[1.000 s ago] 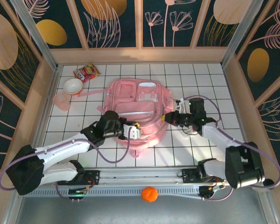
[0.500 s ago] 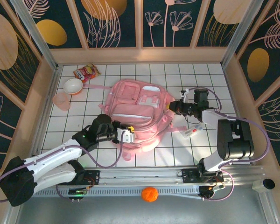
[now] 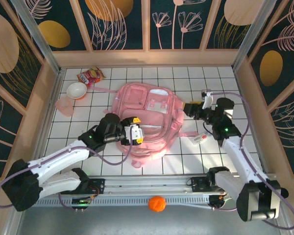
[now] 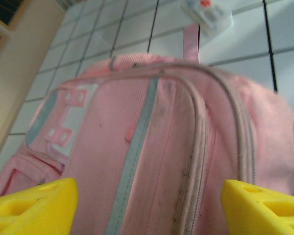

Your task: Pack the student bag

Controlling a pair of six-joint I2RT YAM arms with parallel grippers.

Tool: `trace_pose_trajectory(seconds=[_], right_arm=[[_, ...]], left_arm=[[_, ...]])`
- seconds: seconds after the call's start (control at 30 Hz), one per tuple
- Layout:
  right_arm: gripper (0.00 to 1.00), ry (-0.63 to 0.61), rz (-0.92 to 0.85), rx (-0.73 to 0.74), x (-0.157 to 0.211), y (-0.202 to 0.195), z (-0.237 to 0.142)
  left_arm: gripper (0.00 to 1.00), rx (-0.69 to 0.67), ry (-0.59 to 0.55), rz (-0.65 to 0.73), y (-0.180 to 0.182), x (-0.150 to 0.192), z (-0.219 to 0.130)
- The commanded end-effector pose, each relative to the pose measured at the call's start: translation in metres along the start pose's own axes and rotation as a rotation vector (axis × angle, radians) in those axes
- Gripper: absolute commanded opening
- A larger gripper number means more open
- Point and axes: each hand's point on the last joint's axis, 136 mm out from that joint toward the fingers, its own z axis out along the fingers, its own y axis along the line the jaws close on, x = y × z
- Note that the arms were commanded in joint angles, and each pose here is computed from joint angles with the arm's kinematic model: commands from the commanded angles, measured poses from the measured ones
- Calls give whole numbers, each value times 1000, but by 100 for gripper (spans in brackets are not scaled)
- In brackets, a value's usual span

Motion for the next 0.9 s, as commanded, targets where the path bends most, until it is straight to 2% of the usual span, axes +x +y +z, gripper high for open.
trace_pose_trajectory(seconds=[0.0, 0.07, 0.17, 0.27, 0.3, 0.33, 0.47, 0.6, 0.87], right_arm=[[53, -55, -213, -19, -2, 15, -9], [58, -94, -270, -56, -6, 25, -14], [58, -99, -363, -103, -8, 35, -16], [58, -36, -488, -139, 6, 37, -10], [58, 7, -545, -142, 16, 35, -6], [58, 46, -590, -139, 23, 33, -3], [57, 222, -742, -184, 56, 30, 12], [51, 295, -848, -345, 83, 41, 21], [51, 400, -882, -529, 113, 49, 52]], left_arm=[[76, 39, 106, 73, -4, 22, 11], [74, 58, 117, 83, -5, 25, 19], [60, 79, 131, 93, -7, 29, 27], [32, 73, 130, 96, -5, 30, 31], [14, 77, 121, 91, -5, 28, 31], [3, 79, 107, 82, -6, 25, 30], [0, 75, -35, 38, -12, 8, 17], [0, 41, -164, -19, -13, 1, 4], [0, 20, -231, -41, -7, -1, -3]])
